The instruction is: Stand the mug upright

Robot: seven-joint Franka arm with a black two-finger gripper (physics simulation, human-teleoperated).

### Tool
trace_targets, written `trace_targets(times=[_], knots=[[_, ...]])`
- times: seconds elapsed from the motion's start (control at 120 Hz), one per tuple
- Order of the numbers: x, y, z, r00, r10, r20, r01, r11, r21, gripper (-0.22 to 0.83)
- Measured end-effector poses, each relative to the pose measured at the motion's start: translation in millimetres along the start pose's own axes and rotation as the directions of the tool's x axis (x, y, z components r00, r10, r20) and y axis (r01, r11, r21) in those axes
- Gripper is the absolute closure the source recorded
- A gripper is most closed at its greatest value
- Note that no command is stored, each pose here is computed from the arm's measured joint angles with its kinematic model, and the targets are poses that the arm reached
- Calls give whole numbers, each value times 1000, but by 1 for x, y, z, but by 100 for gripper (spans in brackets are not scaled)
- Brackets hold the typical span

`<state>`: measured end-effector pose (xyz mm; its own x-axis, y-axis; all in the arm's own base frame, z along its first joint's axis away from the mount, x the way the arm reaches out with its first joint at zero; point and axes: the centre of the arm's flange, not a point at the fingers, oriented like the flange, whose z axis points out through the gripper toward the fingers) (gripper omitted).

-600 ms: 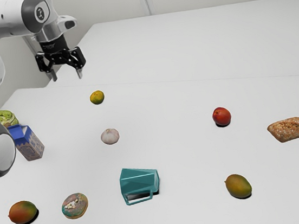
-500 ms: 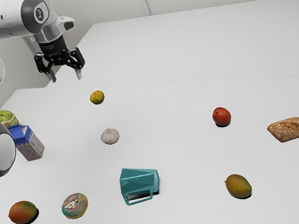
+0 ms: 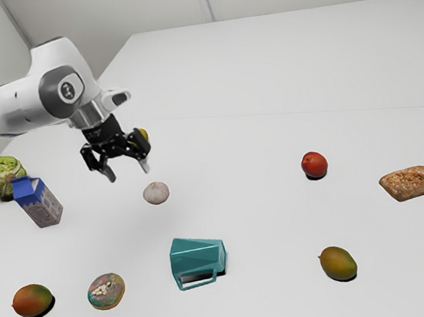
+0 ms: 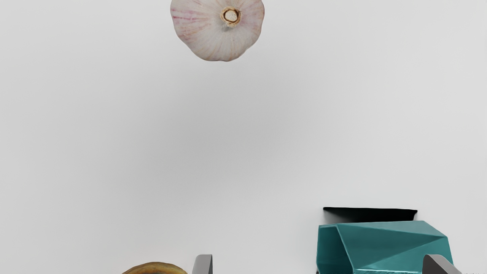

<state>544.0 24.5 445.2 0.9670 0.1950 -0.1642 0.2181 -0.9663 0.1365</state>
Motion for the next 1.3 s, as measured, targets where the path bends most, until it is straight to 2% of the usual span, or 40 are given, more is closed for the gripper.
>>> trace_targets(times=[0.258, 0.45, 0.775, 1.067, 1.3], knots=[[-50, 10, 54, 1000, -7, -30, 3, 992, -125, 0], [-73, 5, 96, 999, -30, -12, 27, 979, -205, 0], [-84, 3, 156, 997, -81, -11, 72, 938, -339, 0], [-91, -2, 173, 990, -129, -64, 81, 862, -501, 0], [-100, -3, 185, 990, -108, -95, 32, 810, -586, 0]])
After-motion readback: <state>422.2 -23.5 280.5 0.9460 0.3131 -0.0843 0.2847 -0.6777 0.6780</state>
